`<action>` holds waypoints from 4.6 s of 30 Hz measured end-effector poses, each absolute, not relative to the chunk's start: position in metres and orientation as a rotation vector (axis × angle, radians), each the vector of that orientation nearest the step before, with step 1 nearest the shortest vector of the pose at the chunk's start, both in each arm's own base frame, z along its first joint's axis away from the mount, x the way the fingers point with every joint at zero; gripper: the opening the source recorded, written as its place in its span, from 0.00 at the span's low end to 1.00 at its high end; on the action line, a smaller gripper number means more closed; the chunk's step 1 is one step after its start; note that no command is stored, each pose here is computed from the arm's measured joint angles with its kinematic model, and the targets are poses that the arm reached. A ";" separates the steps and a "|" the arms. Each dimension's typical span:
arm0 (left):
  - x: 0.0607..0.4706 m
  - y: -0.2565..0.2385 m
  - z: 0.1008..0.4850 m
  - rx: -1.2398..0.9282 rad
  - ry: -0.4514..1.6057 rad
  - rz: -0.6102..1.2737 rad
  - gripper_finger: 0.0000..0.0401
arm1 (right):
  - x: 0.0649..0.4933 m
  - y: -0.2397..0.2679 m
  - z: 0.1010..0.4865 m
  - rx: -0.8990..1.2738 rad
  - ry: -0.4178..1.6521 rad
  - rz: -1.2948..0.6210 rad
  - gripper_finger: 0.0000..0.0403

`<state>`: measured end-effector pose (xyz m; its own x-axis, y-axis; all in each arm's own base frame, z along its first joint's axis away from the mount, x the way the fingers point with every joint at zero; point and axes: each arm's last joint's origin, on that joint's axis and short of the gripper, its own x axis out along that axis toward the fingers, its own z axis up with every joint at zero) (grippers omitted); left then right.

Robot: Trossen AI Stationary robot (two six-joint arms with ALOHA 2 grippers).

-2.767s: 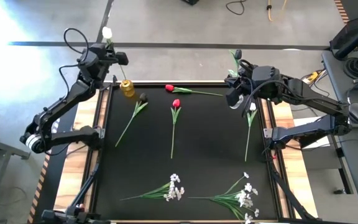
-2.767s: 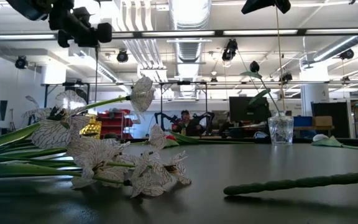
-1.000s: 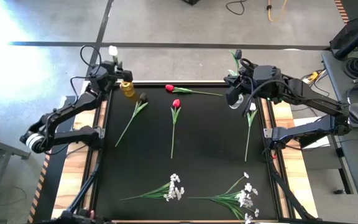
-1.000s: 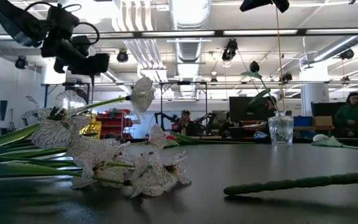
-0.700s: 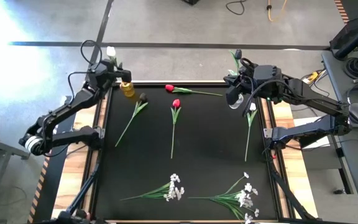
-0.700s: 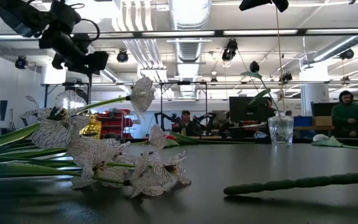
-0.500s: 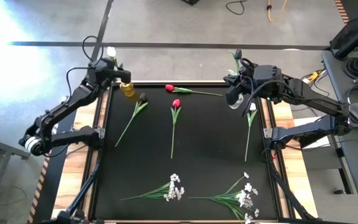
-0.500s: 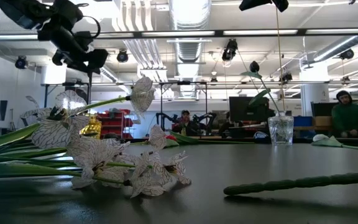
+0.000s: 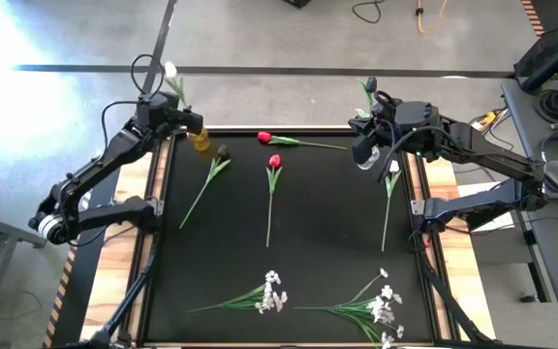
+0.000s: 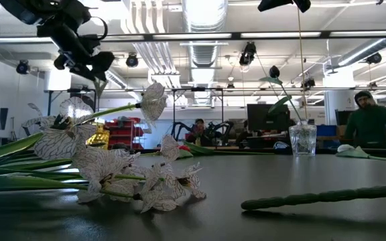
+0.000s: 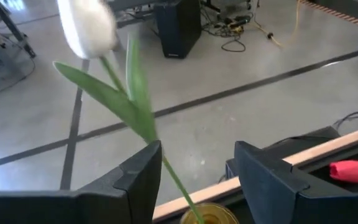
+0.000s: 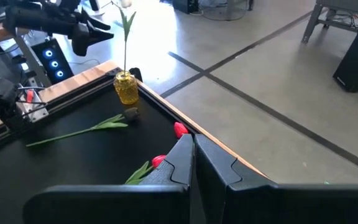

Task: Sort flowers into vase by color
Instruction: Put the bottom red tulip into the transparent vase

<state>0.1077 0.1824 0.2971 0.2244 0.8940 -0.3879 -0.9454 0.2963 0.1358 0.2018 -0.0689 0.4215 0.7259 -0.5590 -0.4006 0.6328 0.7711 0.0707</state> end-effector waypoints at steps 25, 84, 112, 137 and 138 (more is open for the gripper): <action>0.123 0.097 0.280 -0.344 0.325 0.652 0.11 | 0.203 -0.045 0.376 0.368 0.586 -0.612 0.02; 0.375 0.159 0.141 -0.873 0.976 0.814 0.26 | 0.198 -0.019 0.332 0.538 0.480 -0.529 0.02; 0.336 0.143 0.291 -0.491 0.311 0.498 0.00 | 0.232 -0.020 0.323 0.356 0.325 -0.385 0.02; 0.262 0.100 0.322 -0.403 -0.165 -0.036 0.00 | 0.349 -0.041 0.340 0.446 0.118 -0.237 0.33; 0.261 0.100 0.323 -0.405 -0.165 -0.046 0.00 | 0.353 -0.043 0.341 0.446 0.129 -0.235 0.34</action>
